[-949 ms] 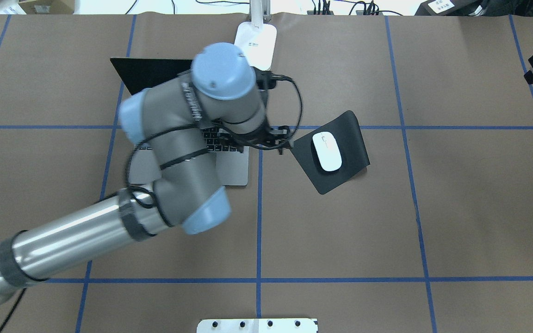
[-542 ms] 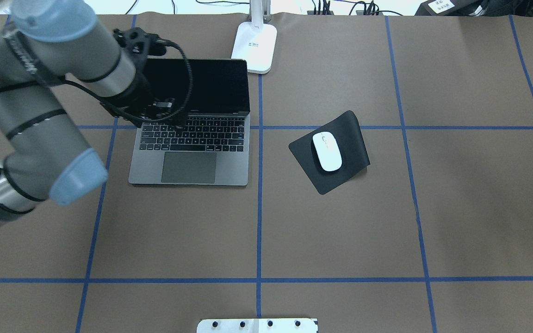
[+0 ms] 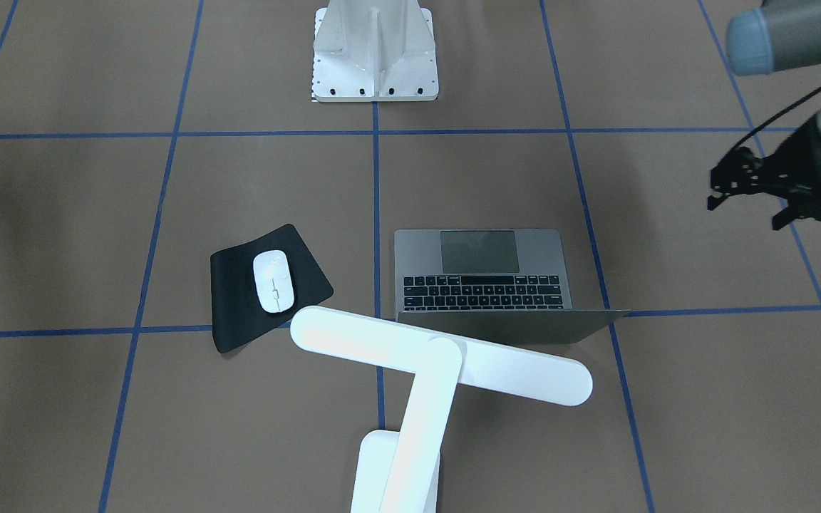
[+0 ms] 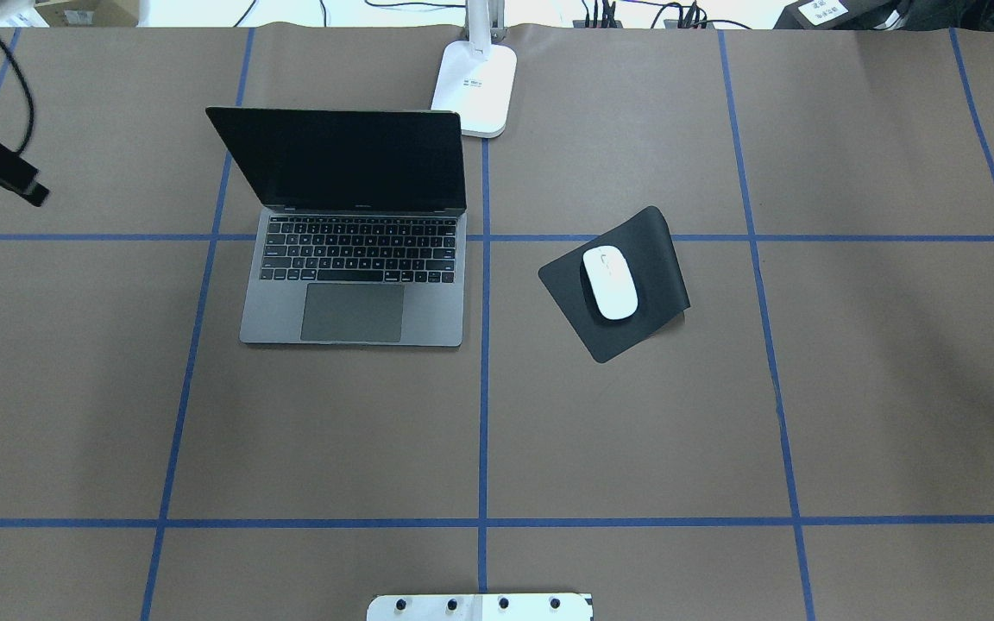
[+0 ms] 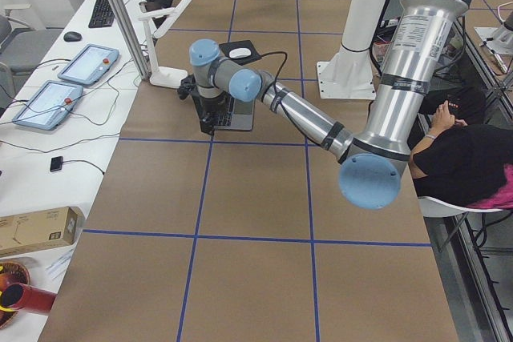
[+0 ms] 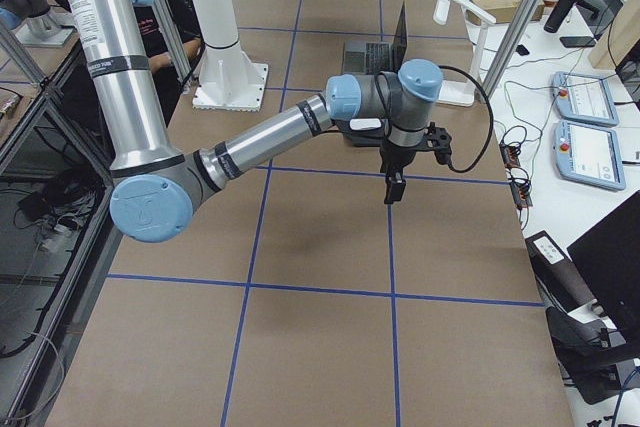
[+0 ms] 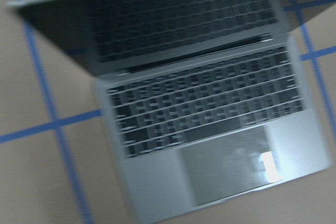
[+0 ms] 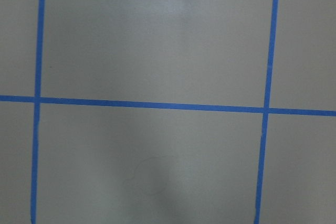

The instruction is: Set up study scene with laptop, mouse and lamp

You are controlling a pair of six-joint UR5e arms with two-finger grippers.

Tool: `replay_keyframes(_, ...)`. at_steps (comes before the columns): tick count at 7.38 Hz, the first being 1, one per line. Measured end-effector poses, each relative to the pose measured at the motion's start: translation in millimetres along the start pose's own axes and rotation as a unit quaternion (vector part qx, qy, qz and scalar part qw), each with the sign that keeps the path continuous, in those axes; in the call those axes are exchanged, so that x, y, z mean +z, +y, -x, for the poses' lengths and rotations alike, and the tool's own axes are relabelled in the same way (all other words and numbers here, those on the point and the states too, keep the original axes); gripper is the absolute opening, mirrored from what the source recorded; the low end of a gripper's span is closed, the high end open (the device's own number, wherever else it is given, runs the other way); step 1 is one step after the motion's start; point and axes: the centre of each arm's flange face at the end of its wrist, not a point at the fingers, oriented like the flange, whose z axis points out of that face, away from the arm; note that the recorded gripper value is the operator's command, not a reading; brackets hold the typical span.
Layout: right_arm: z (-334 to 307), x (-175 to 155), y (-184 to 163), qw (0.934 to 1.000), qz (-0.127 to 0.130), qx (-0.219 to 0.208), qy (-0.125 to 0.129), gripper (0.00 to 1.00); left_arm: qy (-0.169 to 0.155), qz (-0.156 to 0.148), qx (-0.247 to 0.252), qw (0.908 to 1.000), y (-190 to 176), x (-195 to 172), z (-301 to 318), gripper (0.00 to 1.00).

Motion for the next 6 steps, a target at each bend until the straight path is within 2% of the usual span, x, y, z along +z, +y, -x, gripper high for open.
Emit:
replay_keyframes(2, -50, 34, 42, 0.9998, -0.017, -0.004, -0.008, 1.0, -0.01, 0.004, -0.024, 0.9996, 32, -11, 139, 1.0)
replay_keyframes(3, -64, 39, 55, 0.9997, -0.022, 0.0, -0.011, 1.0, -0.013, 0.006, -0.037, 0.9992, 55, -14, 186, 1.0)
replay_keyframes(6, -93, 49, 87, 0.9994, -0.019, 0.024, -0.017, 1.0, -0.014, 0.006, -0.069, 0.9975, 143, -10, 254, 1.0)
